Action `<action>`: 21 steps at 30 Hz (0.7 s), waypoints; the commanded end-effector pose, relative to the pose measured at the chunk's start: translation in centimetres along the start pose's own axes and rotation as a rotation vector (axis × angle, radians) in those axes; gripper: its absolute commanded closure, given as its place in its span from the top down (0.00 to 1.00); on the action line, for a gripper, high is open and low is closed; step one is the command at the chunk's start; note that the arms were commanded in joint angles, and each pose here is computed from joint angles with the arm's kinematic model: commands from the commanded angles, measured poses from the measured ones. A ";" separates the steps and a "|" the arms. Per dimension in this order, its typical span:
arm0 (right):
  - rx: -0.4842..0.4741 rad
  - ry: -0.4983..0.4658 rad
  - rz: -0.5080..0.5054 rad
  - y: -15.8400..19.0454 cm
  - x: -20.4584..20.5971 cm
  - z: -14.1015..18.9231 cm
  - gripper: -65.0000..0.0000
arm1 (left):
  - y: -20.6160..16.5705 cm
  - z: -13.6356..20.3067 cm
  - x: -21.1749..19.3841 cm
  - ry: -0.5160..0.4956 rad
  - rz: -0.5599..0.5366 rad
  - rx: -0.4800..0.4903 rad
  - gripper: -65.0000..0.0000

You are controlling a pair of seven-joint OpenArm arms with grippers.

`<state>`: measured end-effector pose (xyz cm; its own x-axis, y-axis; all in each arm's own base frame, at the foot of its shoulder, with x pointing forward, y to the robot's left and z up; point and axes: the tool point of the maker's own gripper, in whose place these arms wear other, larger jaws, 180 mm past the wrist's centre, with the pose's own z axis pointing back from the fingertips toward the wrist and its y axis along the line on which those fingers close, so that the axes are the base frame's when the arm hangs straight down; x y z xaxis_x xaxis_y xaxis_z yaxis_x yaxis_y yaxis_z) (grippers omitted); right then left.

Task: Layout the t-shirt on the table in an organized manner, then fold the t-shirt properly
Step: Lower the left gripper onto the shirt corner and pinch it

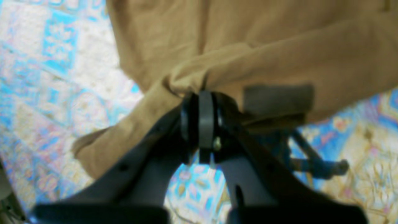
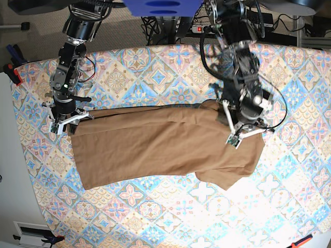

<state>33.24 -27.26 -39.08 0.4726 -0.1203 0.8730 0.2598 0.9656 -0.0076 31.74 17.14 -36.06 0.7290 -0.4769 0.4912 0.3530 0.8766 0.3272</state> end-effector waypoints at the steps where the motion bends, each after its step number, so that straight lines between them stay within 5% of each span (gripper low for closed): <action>1: -0.004 -0.063 0.003 -0.3 2.1 0.0 0.30 | 0.3 -0.4 0.7 -0.008 0.000 0.004 0.12; 10: -0.008 -0.029 0.013 -0.7 0.3 0.6 0.30 | -0.3 -2.2 0.9 0.020 0.001 -0.034 0.49; 17: -0.008 -0.029 0.013 -0.7 0.3 0.6 0.30 | -1.5 2.3 3.5 -0.287 0.055 -0.058 0.51; 21: -0.008 -0.026 0.013 -0.7 0.3 0.6 0.30 | -3.0 3.9 1.7 -0.338 0.092 -0.093 0.51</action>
<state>31.68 -27.32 -40.28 0.5033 -0.1209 0.8556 0.2628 0.9647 -0.0183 29.25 13.25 -33.92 0.5510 -0.3779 0.7440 0.3683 0.9102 0.1895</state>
